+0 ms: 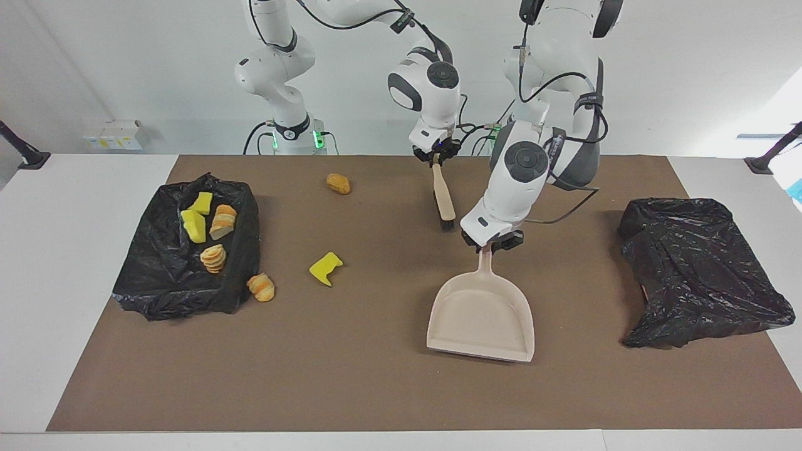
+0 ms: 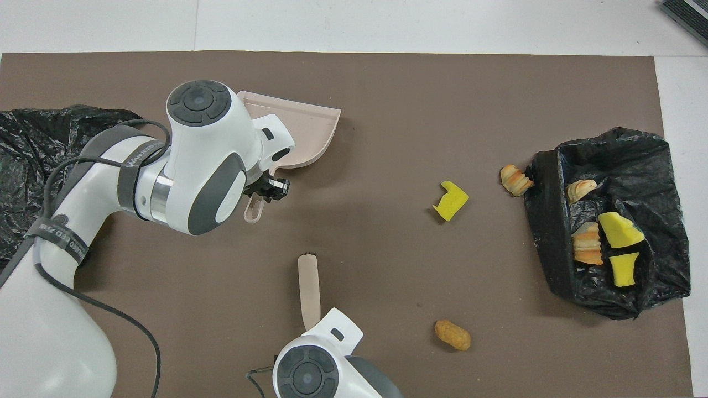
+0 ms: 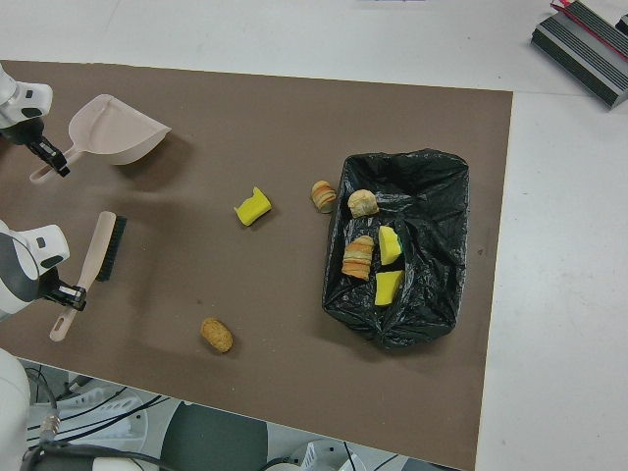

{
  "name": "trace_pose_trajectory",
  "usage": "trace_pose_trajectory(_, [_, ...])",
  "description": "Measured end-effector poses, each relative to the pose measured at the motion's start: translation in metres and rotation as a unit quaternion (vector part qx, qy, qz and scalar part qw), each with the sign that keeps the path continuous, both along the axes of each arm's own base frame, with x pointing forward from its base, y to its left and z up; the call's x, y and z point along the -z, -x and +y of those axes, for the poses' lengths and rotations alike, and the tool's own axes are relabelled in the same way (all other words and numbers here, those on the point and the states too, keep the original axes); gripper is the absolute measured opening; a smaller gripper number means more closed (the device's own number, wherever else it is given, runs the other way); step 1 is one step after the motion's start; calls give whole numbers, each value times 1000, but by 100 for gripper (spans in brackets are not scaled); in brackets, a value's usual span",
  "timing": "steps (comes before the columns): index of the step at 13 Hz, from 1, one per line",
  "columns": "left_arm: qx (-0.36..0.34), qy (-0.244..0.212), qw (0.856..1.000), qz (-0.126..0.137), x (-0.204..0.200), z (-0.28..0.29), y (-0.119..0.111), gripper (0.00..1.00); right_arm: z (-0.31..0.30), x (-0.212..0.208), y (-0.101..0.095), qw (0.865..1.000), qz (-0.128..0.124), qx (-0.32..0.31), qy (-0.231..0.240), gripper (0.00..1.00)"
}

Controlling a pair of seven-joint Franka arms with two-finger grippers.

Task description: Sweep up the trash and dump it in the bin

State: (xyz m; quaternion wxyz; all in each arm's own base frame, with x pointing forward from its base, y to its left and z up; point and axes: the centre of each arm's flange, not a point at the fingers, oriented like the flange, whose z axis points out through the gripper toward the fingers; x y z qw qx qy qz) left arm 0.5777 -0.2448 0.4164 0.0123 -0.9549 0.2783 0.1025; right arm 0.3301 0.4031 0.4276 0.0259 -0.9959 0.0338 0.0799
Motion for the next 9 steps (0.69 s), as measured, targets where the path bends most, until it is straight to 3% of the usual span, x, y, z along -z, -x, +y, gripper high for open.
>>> trace_pose_trajectory(2, [70,-7,998,7,-1,8,0,31,-41,-28,-15,999,-1,25,24,26])
trace_pose_trajectory(5, [152,-9,988,22,1,11,2,31,-87,-29,-41,996,-30,38,80,26])
trace_pose_trajectory(9, [303,-20,951,55,2,15,14,31,-167,-4,-108,992,-31,-10,125,26])
